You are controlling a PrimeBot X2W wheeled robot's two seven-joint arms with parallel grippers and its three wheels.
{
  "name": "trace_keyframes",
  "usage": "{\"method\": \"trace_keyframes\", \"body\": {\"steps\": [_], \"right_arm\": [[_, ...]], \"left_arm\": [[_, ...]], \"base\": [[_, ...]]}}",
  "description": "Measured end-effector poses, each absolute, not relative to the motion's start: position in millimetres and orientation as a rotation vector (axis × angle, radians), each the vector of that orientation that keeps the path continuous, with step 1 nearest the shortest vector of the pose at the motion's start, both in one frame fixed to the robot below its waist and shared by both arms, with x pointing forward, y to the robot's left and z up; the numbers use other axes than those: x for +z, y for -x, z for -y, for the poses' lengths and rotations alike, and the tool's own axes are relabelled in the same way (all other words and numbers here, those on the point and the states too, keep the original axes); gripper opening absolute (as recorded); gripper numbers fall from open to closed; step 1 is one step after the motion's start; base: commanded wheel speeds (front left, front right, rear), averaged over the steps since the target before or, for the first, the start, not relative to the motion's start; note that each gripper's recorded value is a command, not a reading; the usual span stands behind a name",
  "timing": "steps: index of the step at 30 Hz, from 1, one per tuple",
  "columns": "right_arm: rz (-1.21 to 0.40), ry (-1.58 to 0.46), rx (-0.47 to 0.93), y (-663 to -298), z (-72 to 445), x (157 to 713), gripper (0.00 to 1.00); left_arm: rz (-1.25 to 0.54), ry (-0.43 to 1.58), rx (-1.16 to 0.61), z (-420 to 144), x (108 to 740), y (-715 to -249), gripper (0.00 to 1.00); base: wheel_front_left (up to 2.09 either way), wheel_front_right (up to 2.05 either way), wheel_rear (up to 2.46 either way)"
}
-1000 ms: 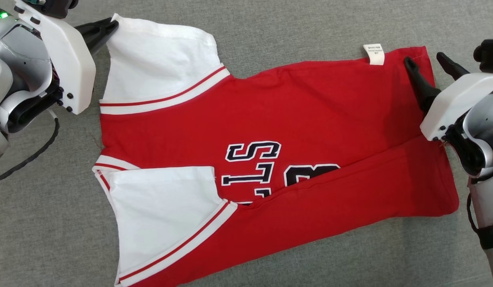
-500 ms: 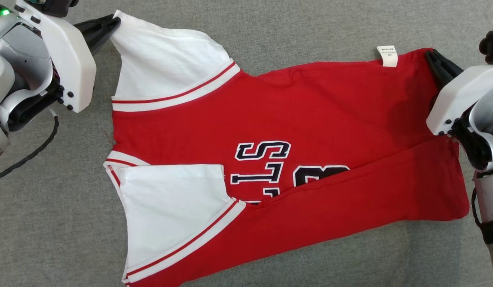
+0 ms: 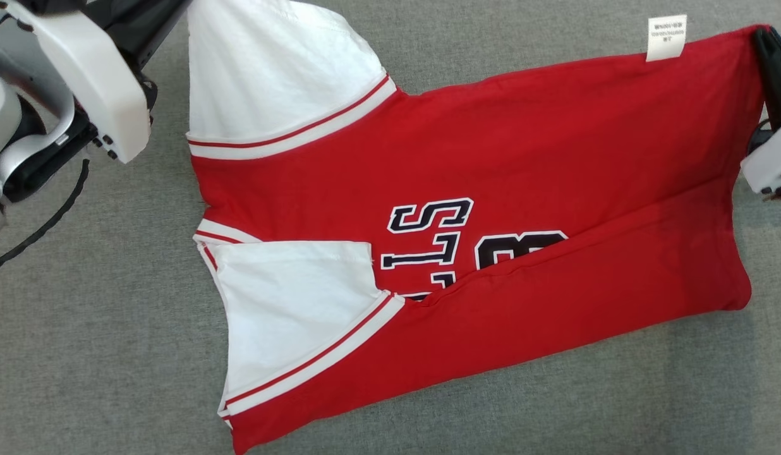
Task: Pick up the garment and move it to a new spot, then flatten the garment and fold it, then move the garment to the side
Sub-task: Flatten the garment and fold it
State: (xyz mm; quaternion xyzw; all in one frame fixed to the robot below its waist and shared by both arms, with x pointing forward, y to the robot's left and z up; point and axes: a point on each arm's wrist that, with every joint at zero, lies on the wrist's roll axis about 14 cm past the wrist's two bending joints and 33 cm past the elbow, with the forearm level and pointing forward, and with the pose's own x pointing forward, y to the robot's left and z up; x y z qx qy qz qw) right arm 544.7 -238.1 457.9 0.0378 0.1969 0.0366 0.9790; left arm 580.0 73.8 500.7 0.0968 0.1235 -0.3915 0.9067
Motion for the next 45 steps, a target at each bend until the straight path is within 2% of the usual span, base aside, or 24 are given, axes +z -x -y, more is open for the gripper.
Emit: {"method": "trace_keyframes", "body": {"steps": [6,19,27,33,34,35,36,37,42,45], "right_arm": [[-0.409,-0.104,0.099,-521.3,235.5,461.6,0.0],[-0.509,-0.21,0.08,-458.1,245.9,443.2,0.0],[-0.607,-0.219,0.054,-439.8,249.7,413.7,0.0],[-0.688,-0.233,0.042,-429.6,245.7,384.6,0.0],[-0.696,-0.242,0.04,-428.2,244.0,381.1,0.12],[-0.698,-0.249,0.039,-427.8,242.2,378.8,0.38],[-0.694,-0.252,0.037,-428.1,241.7,378.3,0.61],[-0.679,-0.257,0.025,-428.8,244.6,379.0,1.0],[-0.581,-0.301,-0.03,-424.2,258.5,389.9,1.0],[-0.496,-0.338,-0.074,-416.5,270.0,398.2,1.0]], "left_arm": [[-0.25,-0.095,-0.797,-90.8,508.9,-550.0,0.0],[-0.382,0.244,-0.75,-104.3,496.2,-431.2,0.0],[-0.544,0.291,-0.722,-102.7,456.8,-371.4,0.0],[-0.63,0.257,-0.704,-98.7,426.6,-351.3,0.0],[-0.64,0.257,-0.702,-97.1,422.9,-348.6,0.0],[-0.648,0.273,-0.697,-93.8,419.9,-345.5,0.29],[-0.662,0.301,-0.689,-90.4,417.4,-342.1,0.76],[-0.668,0.312,-0.68,-88.8,414.7,-339.5,1.0],[-0.571,0.314,-0.563,-97.6,420.3,-351.9,1.0],[-0.472,0.268,-0.407,-115.7,428.5,-371.7,1.0]], "base": [[0.0,0.0,0.0],[0.0,0.0,0.0],[0.0,0.0,0.0],[0.0,0.0,0.0],[0.0,0.0,0.0],[0.0,0.0,0.0],[0.0,0.0,0.0],[0.0,0.0,0.0],[0.0,0.0,0.0],[0.0,0.0,0.0]]}}
